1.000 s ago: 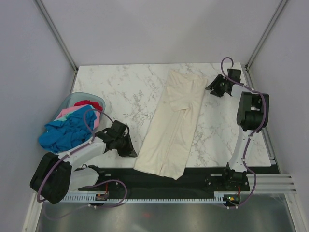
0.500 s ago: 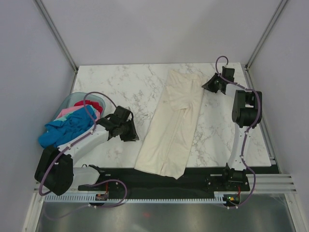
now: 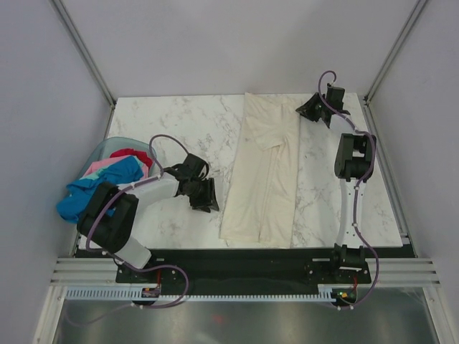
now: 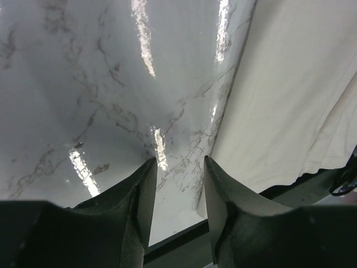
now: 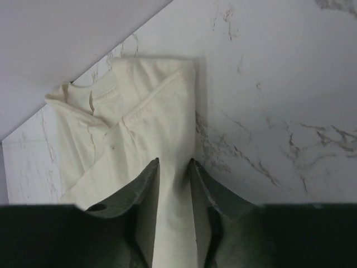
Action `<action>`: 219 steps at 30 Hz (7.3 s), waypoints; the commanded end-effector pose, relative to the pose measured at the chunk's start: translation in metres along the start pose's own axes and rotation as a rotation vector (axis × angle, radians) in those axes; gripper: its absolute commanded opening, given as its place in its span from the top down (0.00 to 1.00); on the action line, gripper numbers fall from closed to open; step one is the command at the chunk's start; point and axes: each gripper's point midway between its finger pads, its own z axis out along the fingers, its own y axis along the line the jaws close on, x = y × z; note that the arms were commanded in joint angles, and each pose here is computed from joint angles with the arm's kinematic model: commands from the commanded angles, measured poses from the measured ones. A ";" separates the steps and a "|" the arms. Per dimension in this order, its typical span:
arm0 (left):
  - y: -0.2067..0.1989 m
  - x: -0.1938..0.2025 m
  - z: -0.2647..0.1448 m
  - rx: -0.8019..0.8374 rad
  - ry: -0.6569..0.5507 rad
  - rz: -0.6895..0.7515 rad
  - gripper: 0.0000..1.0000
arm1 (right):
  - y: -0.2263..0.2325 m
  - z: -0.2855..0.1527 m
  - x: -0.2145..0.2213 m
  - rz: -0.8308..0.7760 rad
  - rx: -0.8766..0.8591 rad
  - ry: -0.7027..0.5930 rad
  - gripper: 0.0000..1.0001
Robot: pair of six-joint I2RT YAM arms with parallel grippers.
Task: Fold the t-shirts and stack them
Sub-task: Fold the tshirt
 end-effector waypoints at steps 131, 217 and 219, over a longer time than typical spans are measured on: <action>0.002 -0.363 0.093 0.180 -0.382 -0.083 0.64 | 0.108 -0.165 0.142 -0.256 -0.101 0.284 0.64; -0.140 0.115 0.048 0.236 0.041 0.195 0.98 | 0.140 -0.113 0.240 -0.513 0.319 0.230 0.74; -0.142 0.116 0.048 0.239 0.041 0.197 0.98 | 0.138 -0.112 0.241 -0.516 0.324 0.233 0.74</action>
